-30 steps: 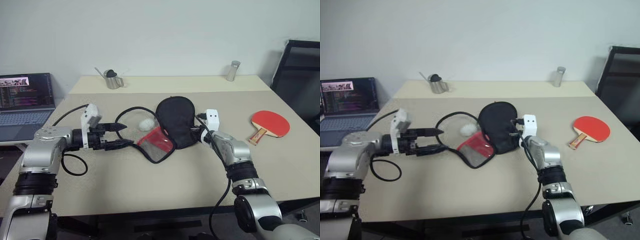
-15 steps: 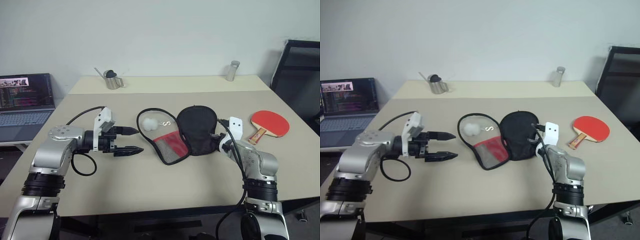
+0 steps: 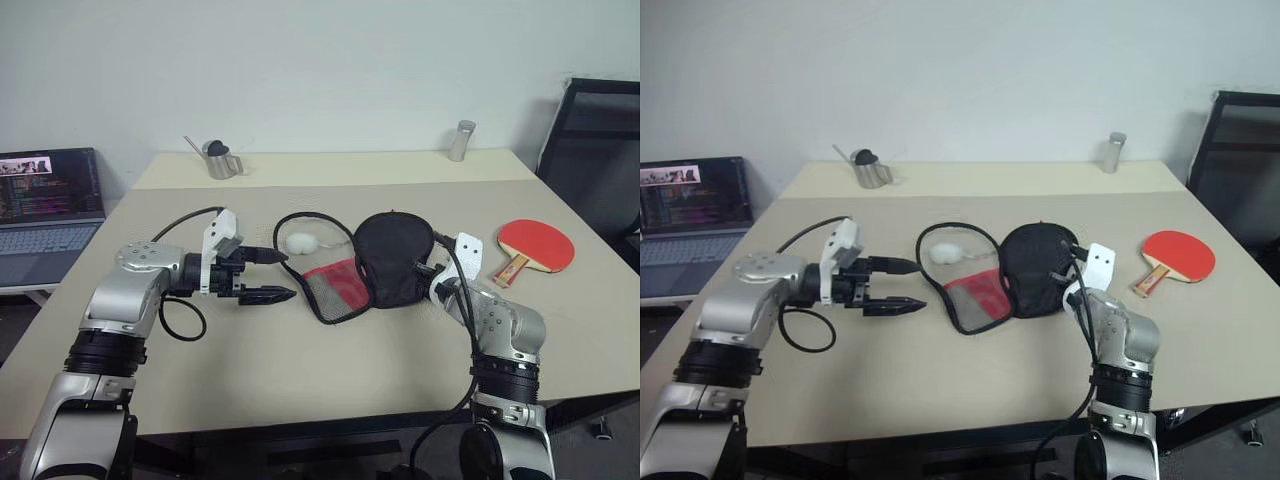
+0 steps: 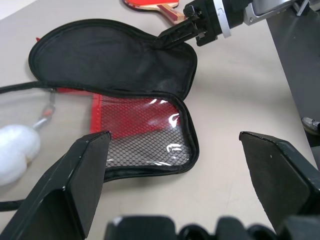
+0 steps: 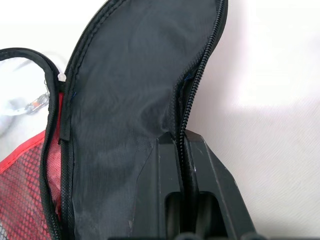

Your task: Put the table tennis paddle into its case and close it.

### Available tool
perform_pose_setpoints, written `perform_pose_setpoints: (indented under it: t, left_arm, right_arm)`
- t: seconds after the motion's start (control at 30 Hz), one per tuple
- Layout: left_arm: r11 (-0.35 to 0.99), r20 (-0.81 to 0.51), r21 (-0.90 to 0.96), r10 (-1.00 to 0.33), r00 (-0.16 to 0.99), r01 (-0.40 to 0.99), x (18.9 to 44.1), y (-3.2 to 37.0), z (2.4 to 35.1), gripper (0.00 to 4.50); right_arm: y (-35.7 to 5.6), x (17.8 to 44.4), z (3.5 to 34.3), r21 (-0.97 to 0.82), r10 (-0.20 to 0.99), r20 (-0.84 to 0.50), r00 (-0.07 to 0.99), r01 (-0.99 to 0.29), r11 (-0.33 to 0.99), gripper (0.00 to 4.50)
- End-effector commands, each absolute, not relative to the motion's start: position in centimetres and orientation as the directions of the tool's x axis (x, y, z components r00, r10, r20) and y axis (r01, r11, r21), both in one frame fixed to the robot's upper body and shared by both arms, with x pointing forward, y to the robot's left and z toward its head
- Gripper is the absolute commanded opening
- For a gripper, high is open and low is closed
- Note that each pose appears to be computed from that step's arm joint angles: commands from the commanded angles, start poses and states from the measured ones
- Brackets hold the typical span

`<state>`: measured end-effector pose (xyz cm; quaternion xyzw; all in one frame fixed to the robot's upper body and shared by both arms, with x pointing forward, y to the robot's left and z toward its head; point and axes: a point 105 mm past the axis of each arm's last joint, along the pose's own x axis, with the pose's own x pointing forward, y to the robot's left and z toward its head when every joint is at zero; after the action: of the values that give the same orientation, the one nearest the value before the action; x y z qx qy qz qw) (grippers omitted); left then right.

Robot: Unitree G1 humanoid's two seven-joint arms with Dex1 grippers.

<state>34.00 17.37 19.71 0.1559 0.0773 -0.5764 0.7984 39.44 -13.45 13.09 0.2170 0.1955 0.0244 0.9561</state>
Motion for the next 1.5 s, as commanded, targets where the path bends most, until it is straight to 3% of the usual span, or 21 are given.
perform_pose_setpoints:
  t: [0.03, 0.27, 0.37, 0.5, 0.67, 0.83, 0.97, 1.13, 1.5]
  left_arm:
    - [0.269, -0.289, 0.213, -0.901, 0.323, 0.939, 34.0, 17.1, 20.9, 4.5]
    - [0.267, -0.291, 0.216, -0.901, 0.323, 0.939, 34.1, 17.0, 20.8, 4.5]
    - [0.265, -0.292, 0.218, -0.901, 0.322, 0.939, 34.1, 17.0, 20.8, 4.5]
    - [0.265, -0.291, 0.219, -0.901, 0.322, 0.939, 34.2, 16.8, 20.7, 4.5]
    - [0.26, -0.28, 0.215, -0.907, 0.314, 0.942, 34.2, 16.5, 20.7, 4.5]
    - [0.274, -0.251, 0.214, -0.912, 0.323, 0.938, 34.0, 16.5, 21.4, 4.5]
    - [0.289, -0.229, 0.22, -0.913, 0.337, 0.932, 34.1, 16.6, 22.2, 4.5]
    - [0.282, -0.23, 0.224, -0.915, 0.332, 0.933, 34.2, 16.3, 22.3, 4.5]
    - [0.271, -0.238, 0.231, -0.916, 0.324, 0.934, 34.5, 15.9, 22.3, 4.5]
  right_arm:
    - [-13.4, 39.7, 14.5, 0.437, 0.124, -0.322, 0.938, 0.032, 0.899, 0.03]
    - [-14.2, 39.7, 14.0, 0.375, 0.103, -0.333, 0.937, 0.032, 0.926, 0.03]
    - [-15.1, 39.8, 14.0, 0.364, 0.084, -0.325, 0.942, 0.042, 0.93, 0.67]
    - [-15.9, 40.3, 14.7, 0.327, 0.072, -0.293, 0.953, 0.029, 0.945, 1.97]
    - [-15.7, 40.3, 17.6, 0.276, 0.144, -0.195, 0.97, -0.086, 0.957, 3.56]
    - [-19.1, 39.7, 20.3, 0.219, 0.091, -0.112, 0.99, -0.065, 0.974, 3.56]
    - [-24.9, 39.8, 20.1, 0.13, -0.153, -0.133, 0.979, 0.17, 0.977, 4.47]
    - [-29.3, 40.1, 18.0, 0.11, -0.361, -0.205, 0.91, 0.388, 0.915, 4.47]
    - [-28.6, 43.6, 15.1, 0.143, -0.391, -0.283, 0.876, 0.442, 0.886, 4.47]
